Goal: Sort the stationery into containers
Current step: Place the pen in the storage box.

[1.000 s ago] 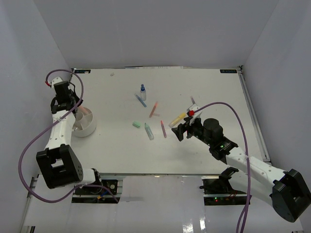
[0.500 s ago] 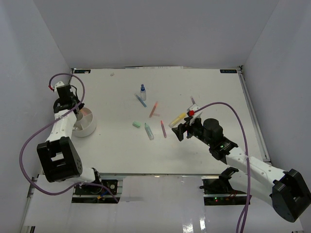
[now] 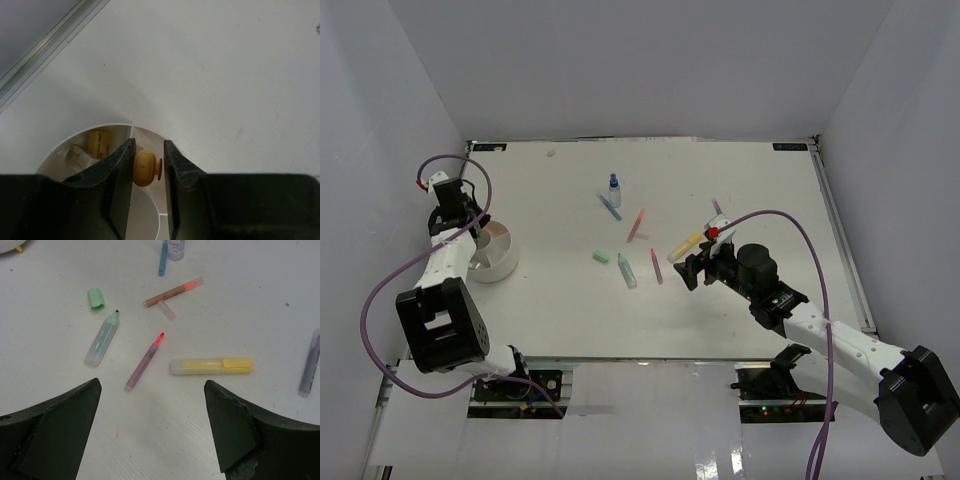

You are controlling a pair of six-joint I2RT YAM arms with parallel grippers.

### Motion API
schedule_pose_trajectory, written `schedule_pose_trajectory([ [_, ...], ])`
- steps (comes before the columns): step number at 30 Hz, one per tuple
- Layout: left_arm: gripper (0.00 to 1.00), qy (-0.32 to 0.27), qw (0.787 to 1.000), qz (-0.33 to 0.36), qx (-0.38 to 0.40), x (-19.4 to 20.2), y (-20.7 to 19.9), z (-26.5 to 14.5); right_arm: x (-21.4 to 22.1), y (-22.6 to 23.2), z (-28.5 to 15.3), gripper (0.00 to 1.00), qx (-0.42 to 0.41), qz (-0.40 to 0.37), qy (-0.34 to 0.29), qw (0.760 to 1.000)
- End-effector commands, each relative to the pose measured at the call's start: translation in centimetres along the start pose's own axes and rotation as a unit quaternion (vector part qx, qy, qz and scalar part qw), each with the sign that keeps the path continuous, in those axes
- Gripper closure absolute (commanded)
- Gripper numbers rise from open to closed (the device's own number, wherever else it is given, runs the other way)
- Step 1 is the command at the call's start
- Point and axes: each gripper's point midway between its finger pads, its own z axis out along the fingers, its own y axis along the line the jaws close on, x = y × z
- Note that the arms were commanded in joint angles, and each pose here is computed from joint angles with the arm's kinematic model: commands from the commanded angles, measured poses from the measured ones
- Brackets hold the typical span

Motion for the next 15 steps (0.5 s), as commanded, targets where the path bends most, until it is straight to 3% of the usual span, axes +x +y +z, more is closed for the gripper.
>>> schedule_pose_trajectory([
  [1, 0.6, -0.025, 1.0, -0.005, 0.008, -1.4, -0.2, -0.6, -0.8, -0.2, 0.2, 0.1, 0.005, -0.004, -0.018, 1.0],
  [10, 0.45, -0.026, 1.0, -0.007, 0.002, -1.5, 0.0, -0.8, -0.8, -0.5, 0.1, 0.1, 0.012, -0.001, -0.019, 1.0],
  [15, 0.29, -0.039, 0.999, -0.01, 0.002, -2.9, -0.1, -2.0, -0.9, -0.4, 0.0, 0.1, 0.012, 0.0, -0.02, 1.0],
])
